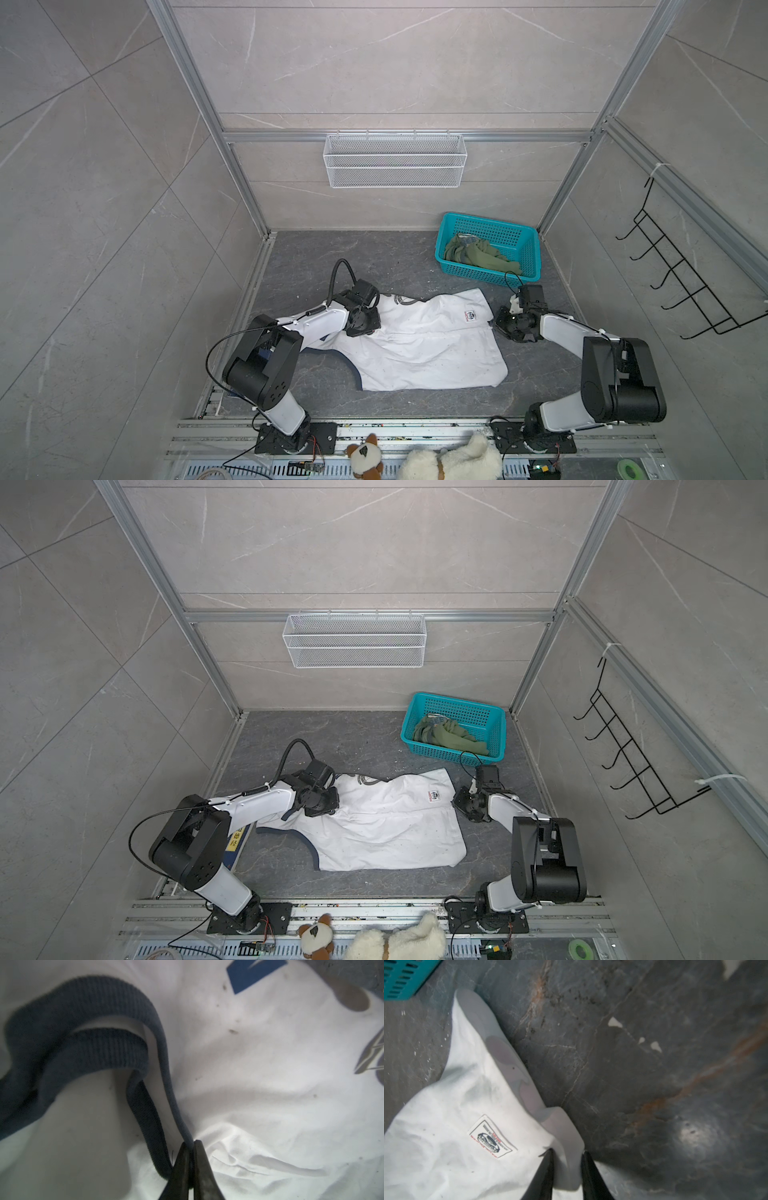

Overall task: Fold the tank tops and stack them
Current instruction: 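Grasp the strap with the left gripper and the hem corner with the right gripper, then lift the tank top high with both grippers, stretching it between them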

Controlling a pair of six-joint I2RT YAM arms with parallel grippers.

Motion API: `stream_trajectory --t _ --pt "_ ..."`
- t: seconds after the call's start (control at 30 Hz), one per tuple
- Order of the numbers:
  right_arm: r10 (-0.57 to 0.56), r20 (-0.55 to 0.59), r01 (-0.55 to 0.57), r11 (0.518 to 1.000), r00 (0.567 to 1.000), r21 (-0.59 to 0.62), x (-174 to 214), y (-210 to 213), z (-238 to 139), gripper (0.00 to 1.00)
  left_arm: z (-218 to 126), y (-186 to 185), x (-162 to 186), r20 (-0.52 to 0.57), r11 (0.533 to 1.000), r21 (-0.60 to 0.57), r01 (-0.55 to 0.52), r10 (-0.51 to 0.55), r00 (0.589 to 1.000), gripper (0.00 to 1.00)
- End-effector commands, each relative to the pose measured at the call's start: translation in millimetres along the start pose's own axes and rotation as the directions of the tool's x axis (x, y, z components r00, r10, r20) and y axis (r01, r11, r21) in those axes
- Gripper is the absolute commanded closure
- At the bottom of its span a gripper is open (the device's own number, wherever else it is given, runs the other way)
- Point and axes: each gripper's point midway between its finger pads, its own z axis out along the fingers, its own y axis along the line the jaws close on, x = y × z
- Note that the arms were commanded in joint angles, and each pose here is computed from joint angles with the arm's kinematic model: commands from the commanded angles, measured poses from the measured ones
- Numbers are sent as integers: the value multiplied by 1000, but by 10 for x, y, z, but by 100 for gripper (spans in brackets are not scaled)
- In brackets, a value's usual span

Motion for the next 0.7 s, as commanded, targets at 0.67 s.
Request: stream_trajectory --t 0.67 --pt "-113 200 137 984 973 -111 -126 533 -1165 100 -1352 -87 -273 367 985 169 -32 -33 930 100"
